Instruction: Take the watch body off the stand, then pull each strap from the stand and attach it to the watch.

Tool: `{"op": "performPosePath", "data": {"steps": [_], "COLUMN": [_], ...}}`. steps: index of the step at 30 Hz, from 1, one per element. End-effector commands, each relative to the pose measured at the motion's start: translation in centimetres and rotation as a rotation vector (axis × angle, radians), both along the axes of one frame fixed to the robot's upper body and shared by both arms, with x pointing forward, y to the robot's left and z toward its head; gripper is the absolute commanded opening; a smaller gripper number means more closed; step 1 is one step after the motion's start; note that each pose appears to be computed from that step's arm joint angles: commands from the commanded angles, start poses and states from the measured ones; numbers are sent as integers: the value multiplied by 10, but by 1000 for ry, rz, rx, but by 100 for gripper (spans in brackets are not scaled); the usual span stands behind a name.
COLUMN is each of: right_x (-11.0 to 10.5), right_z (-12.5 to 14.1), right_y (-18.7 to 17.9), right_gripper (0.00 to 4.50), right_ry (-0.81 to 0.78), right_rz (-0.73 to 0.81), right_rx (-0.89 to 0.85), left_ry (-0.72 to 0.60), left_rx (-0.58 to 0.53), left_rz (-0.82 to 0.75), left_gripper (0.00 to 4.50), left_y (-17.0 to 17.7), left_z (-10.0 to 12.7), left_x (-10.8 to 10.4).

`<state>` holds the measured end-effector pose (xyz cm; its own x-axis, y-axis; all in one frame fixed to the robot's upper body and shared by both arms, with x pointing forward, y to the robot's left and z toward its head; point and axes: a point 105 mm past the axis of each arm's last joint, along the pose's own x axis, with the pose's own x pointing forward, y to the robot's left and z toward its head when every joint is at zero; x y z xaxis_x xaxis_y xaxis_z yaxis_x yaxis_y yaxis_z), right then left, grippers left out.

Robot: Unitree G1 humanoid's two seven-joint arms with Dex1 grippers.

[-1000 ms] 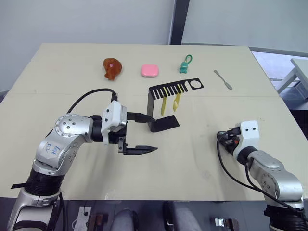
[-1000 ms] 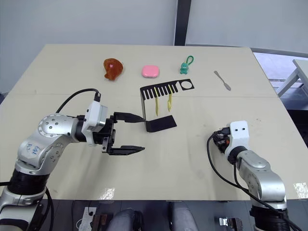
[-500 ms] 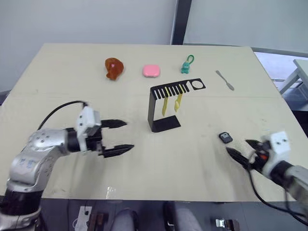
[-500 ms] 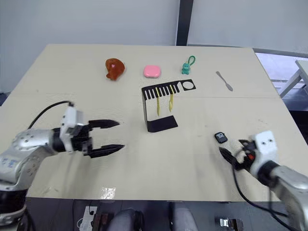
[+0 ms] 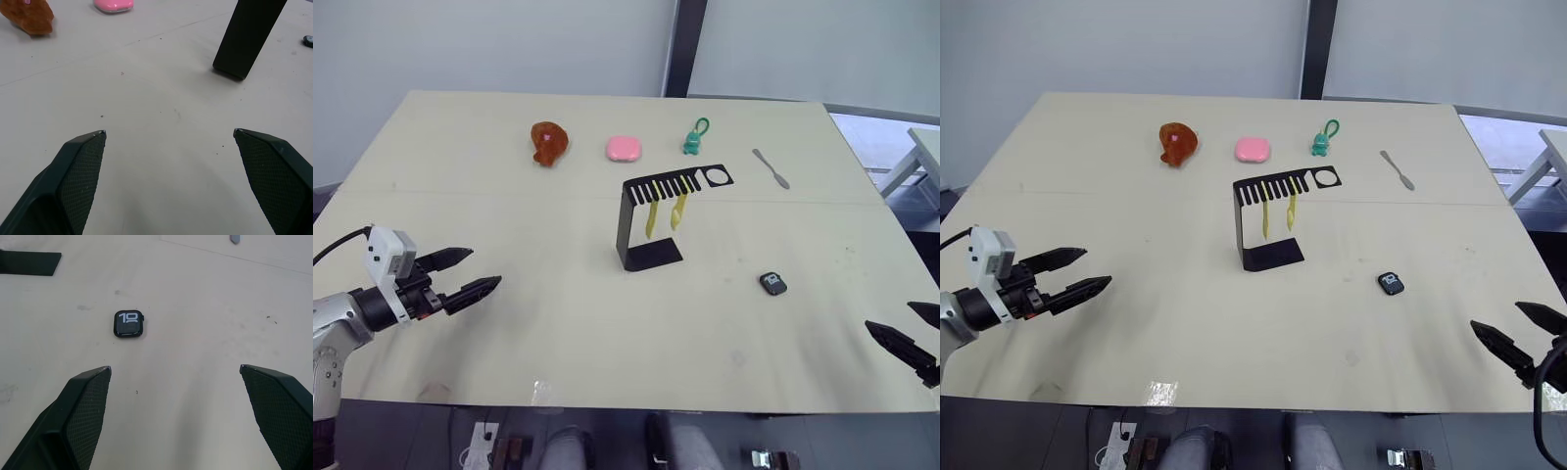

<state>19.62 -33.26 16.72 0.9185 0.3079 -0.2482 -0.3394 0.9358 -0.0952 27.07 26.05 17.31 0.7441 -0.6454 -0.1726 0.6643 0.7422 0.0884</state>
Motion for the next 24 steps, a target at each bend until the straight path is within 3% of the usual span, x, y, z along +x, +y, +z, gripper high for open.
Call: {"op": "performPosePath", "data": {"steps": [1, 5, 9, 16, 24], "right_x": [11, 22, 26, 31, 38], "right_z": [21, 30, 37, 40, 40], "right_y": [35, 97, 140, 184, 201], "right_gripper": [447, 447, 447, 447, 447], "right_ry": [-67, -97, -123, -152, -170], "right_rz": [140, 355, 491, 624, 663], "right_rx": [4, 23, 54, 82, 91], "left_ry": [-87, -101, -132, -132, -148], "left_rx": [4, 28, -1, -27, -37], "left_rz": [-128, -228, -140, -70, -31], "left_gripper": [450, 450, 450, 450, 450], "left_y": [-48, -108, -140, -170, -180], "left_z": [17, 10, 9, 0, -5], "left_x": [-1, 3, 23, 45, 61]}}
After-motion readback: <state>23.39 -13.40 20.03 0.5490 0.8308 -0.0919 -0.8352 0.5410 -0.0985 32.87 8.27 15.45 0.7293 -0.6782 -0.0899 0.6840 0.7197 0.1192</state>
